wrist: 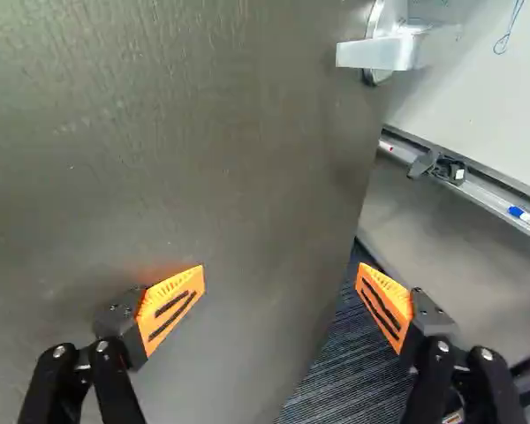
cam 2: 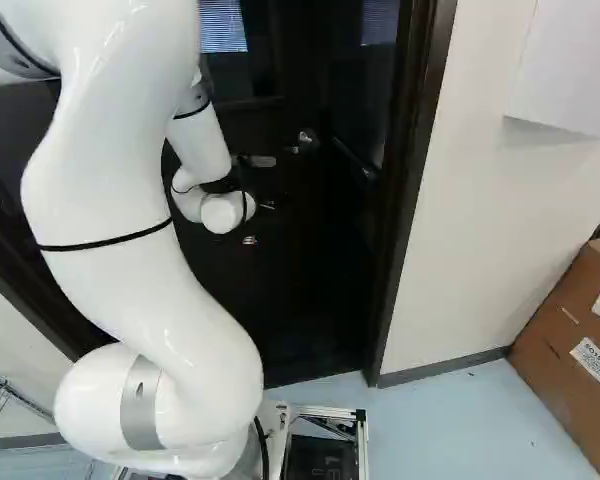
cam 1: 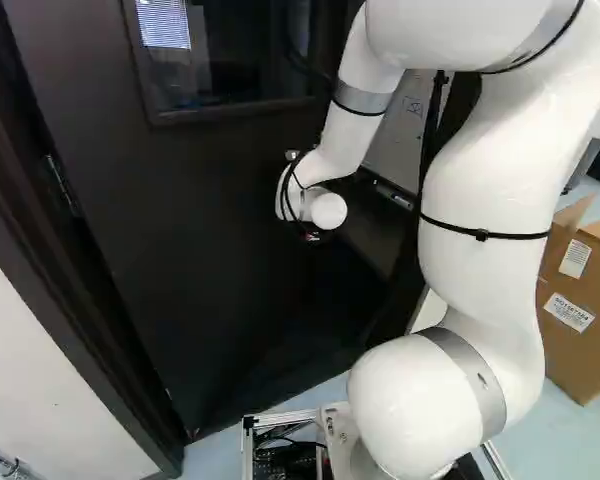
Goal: Open the door and move inside
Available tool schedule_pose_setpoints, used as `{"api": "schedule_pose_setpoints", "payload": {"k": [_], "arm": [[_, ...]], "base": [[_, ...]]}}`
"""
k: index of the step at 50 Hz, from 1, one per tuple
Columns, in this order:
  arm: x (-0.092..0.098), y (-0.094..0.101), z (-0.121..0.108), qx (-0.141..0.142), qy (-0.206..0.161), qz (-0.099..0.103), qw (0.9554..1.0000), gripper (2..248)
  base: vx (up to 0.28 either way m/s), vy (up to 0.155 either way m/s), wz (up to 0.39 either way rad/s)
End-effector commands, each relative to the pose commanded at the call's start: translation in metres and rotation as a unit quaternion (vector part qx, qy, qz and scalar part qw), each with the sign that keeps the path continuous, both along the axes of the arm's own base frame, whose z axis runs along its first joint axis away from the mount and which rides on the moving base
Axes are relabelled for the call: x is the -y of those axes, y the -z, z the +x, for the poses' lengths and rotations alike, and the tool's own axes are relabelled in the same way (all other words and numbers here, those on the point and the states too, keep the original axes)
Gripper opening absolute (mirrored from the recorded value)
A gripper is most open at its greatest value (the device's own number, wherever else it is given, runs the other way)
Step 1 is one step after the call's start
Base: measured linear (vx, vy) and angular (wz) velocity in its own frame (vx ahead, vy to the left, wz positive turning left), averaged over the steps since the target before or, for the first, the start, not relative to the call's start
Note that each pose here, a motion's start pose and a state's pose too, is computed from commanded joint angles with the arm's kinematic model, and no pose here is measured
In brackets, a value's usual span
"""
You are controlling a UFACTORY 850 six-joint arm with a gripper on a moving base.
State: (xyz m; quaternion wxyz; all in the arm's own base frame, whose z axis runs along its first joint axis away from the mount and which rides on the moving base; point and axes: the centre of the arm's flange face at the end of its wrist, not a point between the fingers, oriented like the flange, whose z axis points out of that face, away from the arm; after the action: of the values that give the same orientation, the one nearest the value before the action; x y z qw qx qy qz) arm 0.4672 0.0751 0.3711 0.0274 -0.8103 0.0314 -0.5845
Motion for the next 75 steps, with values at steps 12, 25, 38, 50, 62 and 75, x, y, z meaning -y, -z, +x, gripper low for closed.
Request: {"api": "schedule_pose_setpoints", "payload": {"k": [12, 25, 38, 50, 62, 75], "arm": [[-0.013, 0.001, 0.006, -0.002, -0.003, 0.004, 1.0000, 247], [-0.028, 0.002, 0.012, 0.000, -0.016, 0.005, 0.9999, 247], [-0.044, 0.002, 0.016, 0.002, -0.031, 0.005, 0.9995, 247], [-0.059, 0.003, 0.020, 0.004, -0.047, 0.004, 0.9989, 247], [-0.073, 0.004, 0.024, 0.006, -0.064, 0.003, 0.9979, 247], [-0.089, 0.004, 0.029, 0.009, -0.084, 0.000, 0.9964, 247]], "base": [[0.000, 0.000, 0.000], [0.000, 0.000, 0.000], [0.000, 0.000, 0.000], [0.000, 0.000, 0.000], [0.000, 0.000, 0.000], [0.000, 0.000, 0.000]]}}
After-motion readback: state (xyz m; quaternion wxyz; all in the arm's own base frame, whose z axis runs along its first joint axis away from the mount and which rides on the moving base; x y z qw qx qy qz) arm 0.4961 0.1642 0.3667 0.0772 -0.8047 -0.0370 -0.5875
